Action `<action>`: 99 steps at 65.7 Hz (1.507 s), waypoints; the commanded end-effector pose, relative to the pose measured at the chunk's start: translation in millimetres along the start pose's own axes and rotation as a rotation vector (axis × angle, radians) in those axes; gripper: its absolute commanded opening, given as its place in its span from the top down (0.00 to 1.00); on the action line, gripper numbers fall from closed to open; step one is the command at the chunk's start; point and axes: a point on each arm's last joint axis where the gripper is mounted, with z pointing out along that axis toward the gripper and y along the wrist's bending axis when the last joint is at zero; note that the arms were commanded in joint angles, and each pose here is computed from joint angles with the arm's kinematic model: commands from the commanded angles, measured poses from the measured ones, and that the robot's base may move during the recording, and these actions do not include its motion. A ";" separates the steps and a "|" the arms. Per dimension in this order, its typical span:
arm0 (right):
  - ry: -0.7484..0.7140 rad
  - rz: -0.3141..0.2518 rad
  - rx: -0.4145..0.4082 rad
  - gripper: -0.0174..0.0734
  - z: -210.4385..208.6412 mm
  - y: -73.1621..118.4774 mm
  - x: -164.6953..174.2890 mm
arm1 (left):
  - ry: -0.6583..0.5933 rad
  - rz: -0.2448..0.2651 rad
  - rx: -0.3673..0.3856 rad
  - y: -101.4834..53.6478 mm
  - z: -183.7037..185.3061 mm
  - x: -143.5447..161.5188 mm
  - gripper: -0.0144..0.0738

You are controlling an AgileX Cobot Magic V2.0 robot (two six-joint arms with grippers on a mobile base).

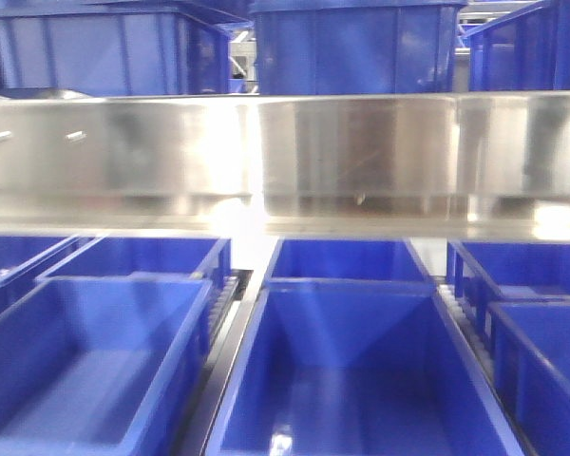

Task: Move two blue bins to right shelf middle
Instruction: 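Back the base away from the shelf holding the teal bin, then drive the base across the floor to another bin shelf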

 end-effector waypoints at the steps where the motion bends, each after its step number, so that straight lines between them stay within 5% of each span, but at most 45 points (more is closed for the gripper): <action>1: -0.107 0.010 -0.053 0.99 -15.1 2.3 -9.7 | -0.140 -0.008 0.079 -4.6 -14.8 -12.4 0.96; 99: -0.107 0.010 -0.053 0.99 -15.1 2.3 -9.7 | -0.177 -0.008 0.092 -5.8 -15.4 -15.8 0.96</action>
